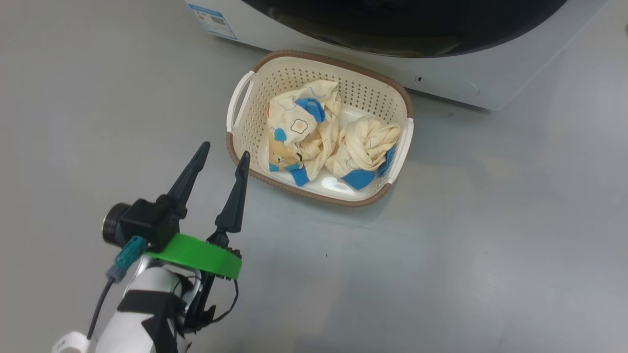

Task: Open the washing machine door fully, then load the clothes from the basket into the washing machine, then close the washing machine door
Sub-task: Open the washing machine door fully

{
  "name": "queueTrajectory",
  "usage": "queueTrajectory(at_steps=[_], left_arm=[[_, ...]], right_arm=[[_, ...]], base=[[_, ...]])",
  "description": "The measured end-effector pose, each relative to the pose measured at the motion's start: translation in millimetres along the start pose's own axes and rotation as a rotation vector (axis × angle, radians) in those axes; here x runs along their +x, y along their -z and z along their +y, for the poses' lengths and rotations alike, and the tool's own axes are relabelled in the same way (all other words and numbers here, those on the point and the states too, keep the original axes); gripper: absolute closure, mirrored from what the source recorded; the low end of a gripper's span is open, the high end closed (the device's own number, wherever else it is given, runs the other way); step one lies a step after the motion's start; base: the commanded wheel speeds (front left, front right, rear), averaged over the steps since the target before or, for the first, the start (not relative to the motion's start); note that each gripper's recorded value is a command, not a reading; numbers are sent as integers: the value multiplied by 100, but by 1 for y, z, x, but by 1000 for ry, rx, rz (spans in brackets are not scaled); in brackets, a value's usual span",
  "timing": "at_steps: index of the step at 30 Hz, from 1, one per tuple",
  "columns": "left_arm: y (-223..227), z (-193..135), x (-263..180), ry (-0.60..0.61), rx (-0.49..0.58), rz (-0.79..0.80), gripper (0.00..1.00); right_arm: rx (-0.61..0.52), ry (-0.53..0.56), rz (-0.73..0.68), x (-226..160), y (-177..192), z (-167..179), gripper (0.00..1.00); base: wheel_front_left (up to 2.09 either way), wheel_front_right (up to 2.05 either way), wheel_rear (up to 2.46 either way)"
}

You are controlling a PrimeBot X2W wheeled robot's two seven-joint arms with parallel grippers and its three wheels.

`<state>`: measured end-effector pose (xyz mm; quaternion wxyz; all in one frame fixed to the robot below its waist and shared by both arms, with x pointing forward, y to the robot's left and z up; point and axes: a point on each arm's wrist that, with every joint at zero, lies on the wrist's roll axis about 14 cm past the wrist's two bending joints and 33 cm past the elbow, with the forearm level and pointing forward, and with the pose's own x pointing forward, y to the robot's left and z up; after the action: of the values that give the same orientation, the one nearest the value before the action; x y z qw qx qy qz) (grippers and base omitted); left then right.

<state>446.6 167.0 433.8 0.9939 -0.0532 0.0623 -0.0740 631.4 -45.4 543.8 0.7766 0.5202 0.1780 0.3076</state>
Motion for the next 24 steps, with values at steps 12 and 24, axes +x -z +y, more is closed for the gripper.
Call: queueTrajectory(at_steps=[12, 24], left_arm=[[2, 6, 4, -20, -4, 4, 0], [-8, 2, 4, -15, -13, -24, 0]], right_arm=[[-29, -6, 29, 17, 1, -5, 100], [-78, 7, 104, 15, 17, 2, 100]], base=[[0, 0, 0], [0, 0, 0]])
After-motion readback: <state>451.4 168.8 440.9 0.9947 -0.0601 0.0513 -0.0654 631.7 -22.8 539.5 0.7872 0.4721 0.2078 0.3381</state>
